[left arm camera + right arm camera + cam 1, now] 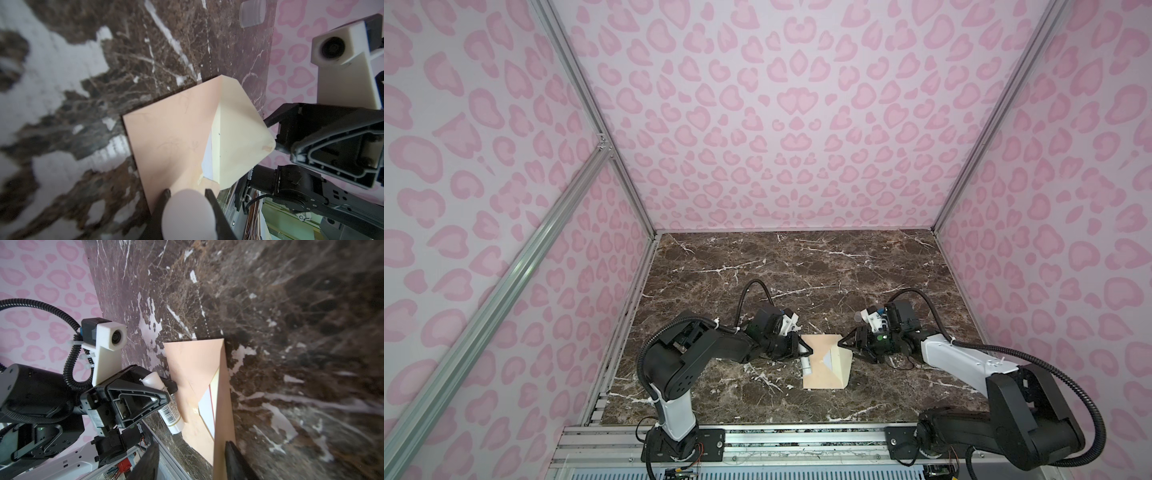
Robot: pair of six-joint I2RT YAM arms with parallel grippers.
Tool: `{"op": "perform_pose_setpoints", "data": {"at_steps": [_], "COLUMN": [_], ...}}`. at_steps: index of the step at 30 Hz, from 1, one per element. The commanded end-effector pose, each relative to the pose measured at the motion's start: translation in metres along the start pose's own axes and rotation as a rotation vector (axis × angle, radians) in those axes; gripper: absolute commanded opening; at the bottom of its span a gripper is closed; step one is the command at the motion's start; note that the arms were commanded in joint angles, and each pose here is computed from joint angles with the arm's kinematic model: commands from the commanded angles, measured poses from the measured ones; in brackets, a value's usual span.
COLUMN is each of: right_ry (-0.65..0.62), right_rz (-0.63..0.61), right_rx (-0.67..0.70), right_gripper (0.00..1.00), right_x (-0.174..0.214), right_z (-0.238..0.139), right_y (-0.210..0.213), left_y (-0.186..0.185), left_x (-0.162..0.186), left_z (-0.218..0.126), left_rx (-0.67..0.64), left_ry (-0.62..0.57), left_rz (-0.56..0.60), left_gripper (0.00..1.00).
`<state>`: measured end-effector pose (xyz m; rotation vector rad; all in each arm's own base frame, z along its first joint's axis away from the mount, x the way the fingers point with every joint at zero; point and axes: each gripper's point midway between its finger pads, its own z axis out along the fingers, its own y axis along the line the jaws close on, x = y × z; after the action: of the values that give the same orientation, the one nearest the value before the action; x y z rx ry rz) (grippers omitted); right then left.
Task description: Place the letter into the envelope and seal it
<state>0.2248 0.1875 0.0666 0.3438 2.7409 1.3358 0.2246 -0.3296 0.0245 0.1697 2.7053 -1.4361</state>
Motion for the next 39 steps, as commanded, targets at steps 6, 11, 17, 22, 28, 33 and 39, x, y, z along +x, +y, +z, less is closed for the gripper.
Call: {"op": "perform_pose_setpoints", "data": {"at_steps": [6, 11, 17, 22, 28, 33, 39], "right_ry": [0.029, 0.033, 0.054, 0.063, 0.057, 0.051, 0.083], "right_rz": [-0.026, -0.020, -0.050, -0.050, -0.041, -0.045, -0.098], "right_rx": [-0.027, -0.040, -0.087, -0.070, 0.007, 0.084, 0.237], "right_gripper": [0.61, 0.58, 0.60, 0.59, 0.45, 0.27, 0.19], "right_x": [0.003, 0.004, 0.008, 0.010, 0.011, 0.009, 0.014], "right_z": [0.012, 0.018, 0.028, 0.035, 0.039, 0.039, 0.040], "right_y": [0.008, 0.006, 0.021, 0.017, -0.004, -0.018, -0.026], "left_y": [0.011, 0.010, 0.011, 0.011, 0.011, 0.012, 0.012], "left_x": [0.000, -0.001, 0.000, 0.000, -0.001, -0.001, -0.001], "left_z": [0.001, 0.000, 0.000, -0.002, -0.004, -0.006, -0.006], "left_rx": [-0.039, -0.038, -0.040, -0.041, -0.042, -0.046, -0.046], "left_ry": [-0.009, -0.012, -0.011, -0.015, -0.020, -0.023, -0.025], "left_rz": [-0.003, 0.003, 0.003, 0.002, 0.000, -0.001, 0.004], "left_gripper": [0.07, 0.07, 0.07, 0.06, 0.06, 0.06, 0.06]}}
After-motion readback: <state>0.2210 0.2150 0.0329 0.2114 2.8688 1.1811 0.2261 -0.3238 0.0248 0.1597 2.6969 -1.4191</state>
